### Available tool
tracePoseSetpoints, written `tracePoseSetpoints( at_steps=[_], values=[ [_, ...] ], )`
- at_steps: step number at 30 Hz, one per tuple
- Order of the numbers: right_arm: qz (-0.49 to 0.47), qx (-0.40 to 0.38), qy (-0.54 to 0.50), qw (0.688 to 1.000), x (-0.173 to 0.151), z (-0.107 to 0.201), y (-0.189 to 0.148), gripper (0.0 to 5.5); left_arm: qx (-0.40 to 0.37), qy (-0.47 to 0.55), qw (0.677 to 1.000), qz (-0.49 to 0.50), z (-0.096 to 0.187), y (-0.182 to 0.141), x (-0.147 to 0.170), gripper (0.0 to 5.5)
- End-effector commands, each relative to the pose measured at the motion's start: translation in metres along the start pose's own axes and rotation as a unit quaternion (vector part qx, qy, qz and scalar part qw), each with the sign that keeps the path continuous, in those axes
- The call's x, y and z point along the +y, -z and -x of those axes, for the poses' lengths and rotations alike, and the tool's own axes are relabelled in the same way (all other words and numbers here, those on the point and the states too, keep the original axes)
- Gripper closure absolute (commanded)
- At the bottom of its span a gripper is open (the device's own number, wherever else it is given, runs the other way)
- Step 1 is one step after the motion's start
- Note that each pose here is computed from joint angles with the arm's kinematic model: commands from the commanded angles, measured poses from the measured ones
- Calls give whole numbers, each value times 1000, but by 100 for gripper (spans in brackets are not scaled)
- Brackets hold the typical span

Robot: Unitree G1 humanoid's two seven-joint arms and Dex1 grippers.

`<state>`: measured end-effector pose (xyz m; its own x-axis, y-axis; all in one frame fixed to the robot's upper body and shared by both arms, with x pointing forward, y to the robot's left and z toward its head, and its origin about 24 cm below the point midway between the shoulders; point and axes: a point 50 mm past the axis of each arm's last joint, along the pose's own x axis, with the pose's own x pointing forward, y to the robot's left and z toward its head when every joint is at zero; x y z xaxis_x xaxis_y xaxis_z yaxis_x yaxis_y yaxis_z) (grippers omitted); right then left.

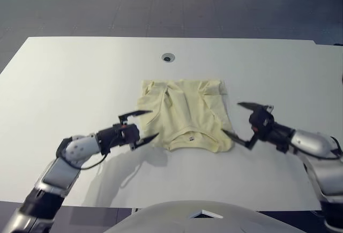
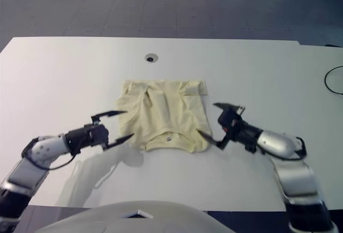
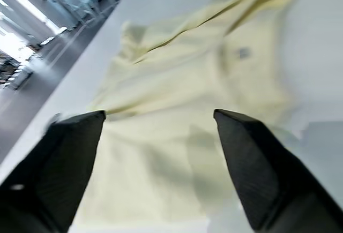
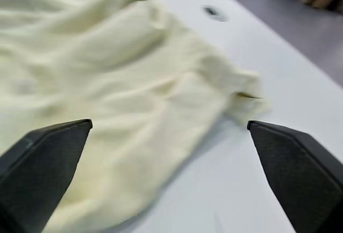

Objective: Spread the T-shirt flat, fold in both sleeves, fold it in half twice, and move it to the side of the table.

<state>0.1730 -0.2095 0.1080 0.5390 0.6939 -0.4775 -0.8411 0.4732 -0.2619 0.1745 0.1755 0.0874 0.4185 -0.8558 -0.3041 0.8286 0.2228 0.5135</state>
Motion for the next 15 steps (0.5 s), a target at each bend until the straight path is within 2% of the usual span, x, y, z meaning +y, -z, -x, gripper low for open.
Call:
tracePoseSetpoints(
  at_steps=[1,4,10,15],
  values=[
    [54,31,-88,994,21,17,-17,10,31,51,998,-30,1,-17,-9,175],
    [80,59,-98,990,24,15,-9,10,62,59,995,-47,-3,-12,-13,119],
    [95,76,-78,990,22,1,4,106,76,62,994,-44,-17,0,-18,20],
    [77,76,-68,992,21,-9,12,193,91,57,994,-29,-27,14,-23,100]
  ],
)
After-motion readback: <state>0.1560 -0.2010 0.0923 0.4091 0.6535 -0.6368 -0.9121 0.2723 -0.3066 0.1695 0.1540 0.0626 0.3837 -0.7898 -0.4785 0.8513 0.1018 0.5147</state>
